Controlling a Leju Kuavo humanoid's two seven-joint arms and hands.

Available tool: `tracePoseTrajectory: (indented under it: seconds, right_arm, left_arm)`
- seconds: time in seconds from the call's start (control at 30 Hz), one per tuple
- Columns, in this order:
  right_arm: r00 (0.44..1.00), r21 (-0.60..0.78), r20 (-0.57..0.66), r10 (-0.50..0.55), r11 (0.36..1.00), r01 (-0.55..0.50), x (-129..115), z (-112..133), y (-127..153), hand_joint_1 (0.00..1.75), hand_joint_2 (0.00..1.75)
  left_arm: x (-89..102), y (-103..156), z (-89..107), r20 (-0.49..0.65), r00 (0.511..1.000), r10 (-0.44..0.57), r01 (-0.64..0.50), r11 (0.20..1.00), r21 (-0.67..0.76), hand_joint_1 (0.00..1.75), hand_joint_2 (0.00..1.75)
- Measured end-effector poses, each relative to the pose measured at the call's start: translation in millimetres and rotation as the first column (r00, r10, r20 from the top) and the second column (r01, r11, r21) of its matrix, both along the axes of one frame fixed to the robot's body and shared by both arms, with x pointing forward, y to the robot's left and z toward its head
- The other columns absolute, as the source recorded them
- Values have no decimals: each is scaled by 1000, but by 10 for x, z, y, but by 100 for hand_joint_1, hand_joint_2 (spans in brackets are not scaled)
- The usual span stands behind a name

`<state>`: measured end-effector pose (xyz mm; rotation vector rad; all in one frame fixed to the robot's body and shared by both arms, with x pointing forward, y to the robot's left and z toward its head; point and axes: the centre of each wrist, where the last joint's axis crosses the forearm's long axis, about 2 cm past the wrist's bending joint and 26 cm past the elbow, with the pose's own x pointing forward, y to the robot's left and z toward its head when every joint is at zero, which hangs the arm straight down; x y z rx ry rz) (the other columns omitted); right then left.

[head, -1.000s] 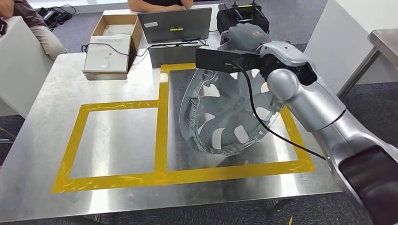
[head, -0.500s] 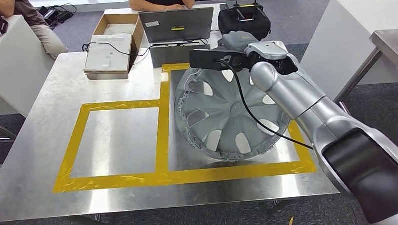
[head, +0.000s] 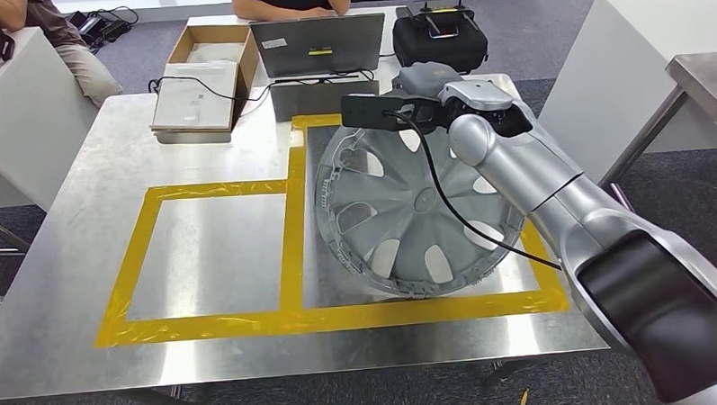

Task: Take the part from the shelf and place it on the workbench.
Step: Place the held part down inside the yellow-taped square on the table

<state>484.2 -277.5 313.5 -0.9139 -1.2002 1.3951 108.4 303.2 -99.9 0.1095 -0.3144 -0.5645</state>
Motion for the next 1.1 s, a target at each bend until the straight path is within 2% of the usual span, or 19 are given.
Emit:
tracePoseTrajectory:
  seconds: [0.2, 0.23, 0.33, 0.37, 0.57, 1.03, 1.1]
  right_arm:
    - [996, -20, -53, -76, 997, 75, 39, -225, 9, 175, 175]
    - [994, -19, -56, -92, 996, 91, 45, -280, 17, 131, 131]
    - [989, -11, -50, -136, 991, 135, 54, -416, 36, 0, 0]
    - [988, -5, -43, -148, 989, 148, 55, -444, 35, 0, 0]
    - [982, 74, 55, -182, 981, 178, 92, -400, -41, 0, 0]
    - [974, 99, 84, -211, 974, 203, 121, -335, -162, 0, 0]
    - [973, 102, 90, -212, 974, 203, 122, -327, -169, 0, 0]
  left_arm:
    - [34, -13, 8, -18, 1000, -15, 15, 1000, -4, 0, 175]
    - [36, -15, 8, -18, 1000, -14, 14, 1000, -6, 0, 175]
    - [34, -18, 8, -15, 1000, -5, 5, 1000, -8, 0, 44]
    - [34, -17, 8, -14, 1000, -3, 3, 1000, -4, 0, 0]
    - [74, -30, 18, -22, 1000, -21, 21, 1000, 8, 0, 0]
    - [123, -46, 30, -18, 998, -52, 52, 999, 0, 0, 0]
    - [128, -49, 31, -16, 998, -55, 55, 998, -1, 0, 87]
